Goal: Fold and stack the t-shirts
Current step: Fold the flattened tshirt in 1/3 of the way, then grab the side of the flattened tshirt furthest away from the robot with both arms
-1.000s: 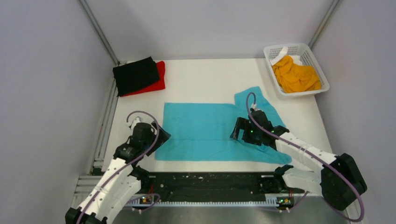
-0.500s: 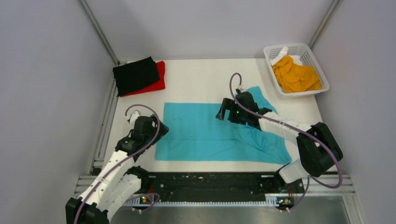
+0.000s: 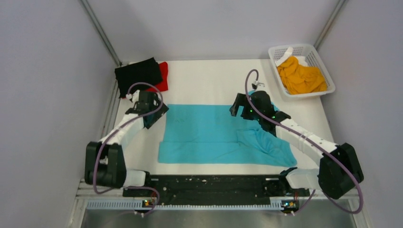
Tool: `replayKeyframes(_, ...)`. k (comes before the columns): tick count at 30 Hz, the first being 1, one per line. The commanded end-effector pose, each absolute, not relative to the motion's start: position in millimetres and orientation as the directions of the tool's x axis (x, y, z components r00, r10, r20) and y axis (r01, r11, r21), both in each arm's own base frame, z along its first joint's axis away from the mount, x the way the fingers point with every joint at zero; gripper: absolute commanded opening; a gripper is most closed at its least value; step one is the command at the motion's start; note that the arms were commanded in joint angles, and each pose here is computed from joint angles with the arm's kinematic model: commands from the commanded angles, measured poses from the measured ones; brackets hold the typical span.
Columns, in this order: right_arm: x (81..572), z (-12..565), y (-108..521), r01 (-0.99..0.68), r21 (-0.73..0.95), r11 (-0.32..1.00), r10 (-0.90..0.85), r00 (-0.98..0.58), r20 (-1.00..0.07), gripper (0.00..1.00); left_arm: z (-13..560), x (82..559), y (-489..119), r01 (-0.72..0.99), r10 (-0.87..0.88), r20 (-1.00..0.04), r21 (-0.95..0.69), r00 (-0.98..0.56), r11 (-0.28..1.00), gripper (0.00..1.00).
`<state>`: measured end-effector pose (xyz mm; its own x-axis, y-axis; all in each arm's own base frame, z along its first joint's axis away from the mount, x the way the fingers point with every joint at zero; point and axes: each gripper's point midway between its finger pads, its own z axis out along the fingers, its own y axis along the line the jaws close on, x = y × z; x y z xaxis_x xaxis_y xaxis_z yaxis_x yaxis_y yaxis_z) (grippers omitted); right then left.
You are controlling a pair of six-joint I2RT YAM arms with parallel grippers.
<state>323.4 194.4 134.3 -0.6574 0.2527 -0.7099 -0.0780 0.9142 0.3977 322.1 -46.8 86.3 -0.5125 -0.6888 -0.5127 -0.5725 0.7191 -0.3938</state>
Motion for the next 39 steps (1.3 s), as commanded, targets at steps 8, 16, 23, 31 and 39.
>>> replayKeyframes(8, 312.8, 136.2, 141.0, -0.014, 0.333, 0.943, 0.263, -0.583, -0.769, 0.99, 60.4, 442.5, -61.6, -0.366, -0.462, -0.474, -0.284, -0.75, 0.886, 0.95)
replayKeyframes(16, 311.9, 134.8, 136.1, -0.008, 0.318, 0.948, 0.255, -0.581, -0.773, 0.99, 31.5, 428.6, -77.4, -0.355, -0.454, -0.361, -0.31, -0.814, 0.882, 0.64)
replayKeyframes(23, 309.4, 131.8, 133.9, -0.001, 0.32, 0.948, 0.259, -0.582, -0.771, 0.99, 20.0, 416.1, -83.4, -0.345, -0.436, -0.333, -0.298, -0.836, 0.89, 0.37)
replayKeyframes(31, 309.4, 134.8, 128.6, 0.014, 0.313, 0.95, 0.266, -0.565, -0.781, 0.99, 17.6, 407.7, -80.7, -0.356, -0.42, -0.339, -0.237, -0.841, 0.904, 0.02)
replayKeyframes(39, 320.9, 137.6, 107.4, 0.117, 0.246, 0.962, 0.27, -0.539, -0.798, 0.99, 35.0, 417.7, -42.5, -0.459, -0.451, -0.467, -0.104, -0.761, 0.882, 0.0)
